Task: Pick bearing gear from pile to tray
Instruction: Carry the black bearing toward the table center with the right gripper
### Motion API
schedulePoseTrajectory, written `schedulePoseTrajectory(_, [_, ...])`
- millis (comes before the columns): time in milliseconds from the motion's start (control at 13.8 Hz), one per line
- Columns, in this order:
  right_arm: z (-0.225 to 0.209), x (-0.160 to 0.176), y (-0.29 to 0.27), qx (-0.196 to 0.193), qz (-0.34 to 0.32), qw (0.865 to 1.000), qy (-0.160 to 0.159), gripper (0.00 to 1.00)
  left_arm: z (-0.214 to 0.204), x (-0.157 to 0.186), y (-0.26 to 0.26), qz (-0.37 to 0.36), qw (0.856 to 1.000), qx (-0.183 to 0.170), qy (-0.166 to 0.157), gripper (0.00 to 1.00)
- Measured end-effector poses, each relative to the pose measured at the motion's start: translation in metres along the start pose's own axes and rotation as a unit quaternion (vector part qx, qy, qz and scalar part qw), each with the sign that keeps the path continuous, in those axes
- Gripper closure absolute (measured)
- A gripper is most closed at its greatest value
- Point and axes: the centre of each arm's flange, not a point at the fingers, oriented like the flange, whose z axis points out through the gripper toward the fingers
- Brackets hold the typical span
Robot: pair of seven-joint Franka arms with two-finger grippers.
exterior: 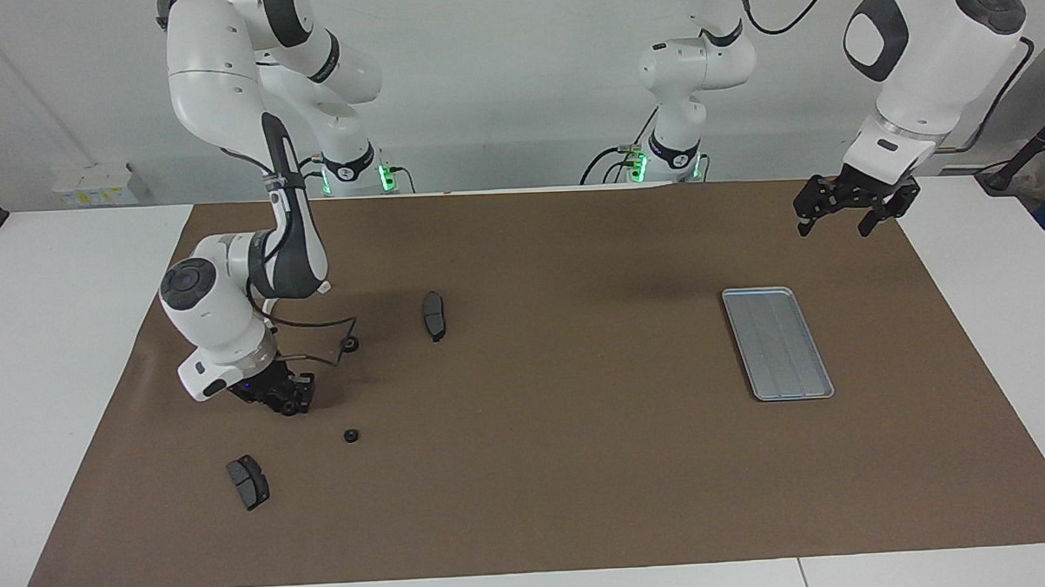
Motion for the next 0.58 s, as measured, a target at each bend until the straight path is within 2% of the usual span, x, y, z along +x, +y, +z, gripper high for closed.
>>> schedulePoseTrajectory(363, [-0.004,0.001,-0.009,0.003,0.000,1.000,0.004,0.64,0.000,0.000,0.000,0.000,1.000,0.000,0.000,0.00])
schedulePoseTrajectory(581, [-0.021,0.002,-0.061,0.009,0.014,1.000,0.019,0.64,0.000,0.000,0.000,0.000,1.000,0.000,0.000,0.00])
